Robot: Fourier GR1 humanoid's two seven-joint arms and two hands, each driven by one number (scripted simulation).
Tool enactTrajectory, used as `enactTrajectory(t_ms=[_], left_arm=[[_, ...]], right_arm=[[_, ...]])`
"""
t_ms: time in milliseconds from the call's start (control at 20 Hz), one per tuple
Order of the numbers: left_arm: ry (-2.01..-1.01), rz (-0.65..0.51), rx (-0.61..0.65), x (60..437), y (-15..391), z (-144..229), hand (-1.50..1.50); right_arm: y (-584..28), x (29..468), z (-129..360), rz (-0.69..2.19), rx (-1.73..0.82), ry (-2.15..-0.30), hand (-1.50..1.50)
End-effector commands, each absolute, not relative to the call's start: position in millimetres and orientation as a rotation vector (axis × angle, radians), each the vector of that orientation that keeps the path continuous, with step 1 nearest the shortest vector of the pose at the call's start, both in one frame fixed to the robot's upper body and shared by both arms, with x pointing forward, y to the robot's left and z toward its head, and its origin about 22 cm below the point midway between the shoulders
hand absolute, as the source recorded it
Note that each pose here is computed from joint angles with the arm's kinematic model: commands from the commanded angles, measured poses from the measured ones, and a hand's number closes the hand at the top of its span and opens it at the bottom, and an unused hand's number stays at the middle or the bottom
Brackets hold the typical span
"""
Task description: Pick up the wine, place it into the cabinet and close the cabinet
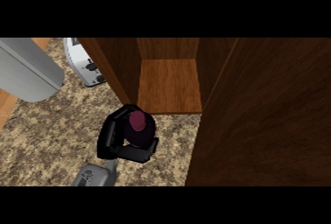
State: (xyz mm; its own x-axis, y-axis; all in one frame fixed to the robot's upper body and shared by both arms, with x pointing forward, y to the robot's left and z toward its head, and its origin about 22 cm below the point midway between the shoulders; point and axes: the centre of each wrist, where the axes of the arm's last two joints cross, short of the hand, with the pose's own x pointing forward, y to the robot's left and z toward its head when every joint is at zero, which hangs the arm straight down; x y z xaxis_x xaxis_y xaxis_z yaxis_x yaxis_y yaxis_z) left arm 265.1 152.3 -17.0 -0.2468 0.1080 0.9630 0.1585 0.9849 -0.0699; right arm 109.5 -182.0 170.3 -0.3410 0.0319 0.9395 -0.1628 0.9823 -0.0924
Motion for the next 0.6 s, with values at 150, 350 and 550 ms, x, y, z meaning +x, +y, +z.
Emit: enactTrajectory(t_ms=[150, 350, 550], left_arm=[[-1.816, -0.103, -0.147, 288.7, 136.3, 0.6, 1.50], [-1.817, -0.107, -0.116, 311.7, 155.9, -6.4, 1.50], [-1.786, -0.119, -0.124, 331.9, 125.6, -5.7, 1.50]], right_arm=[[-191.8, 75.2, 202.5, 0.120, 0.181, -1.937, -1.50], [-194.7, 68.5, 206.5, 0.145, 0.235, -1.937, -1.50], [-192.7, 84.4, 198.9, 0.164, 0.209, -1.930, -1.50]])
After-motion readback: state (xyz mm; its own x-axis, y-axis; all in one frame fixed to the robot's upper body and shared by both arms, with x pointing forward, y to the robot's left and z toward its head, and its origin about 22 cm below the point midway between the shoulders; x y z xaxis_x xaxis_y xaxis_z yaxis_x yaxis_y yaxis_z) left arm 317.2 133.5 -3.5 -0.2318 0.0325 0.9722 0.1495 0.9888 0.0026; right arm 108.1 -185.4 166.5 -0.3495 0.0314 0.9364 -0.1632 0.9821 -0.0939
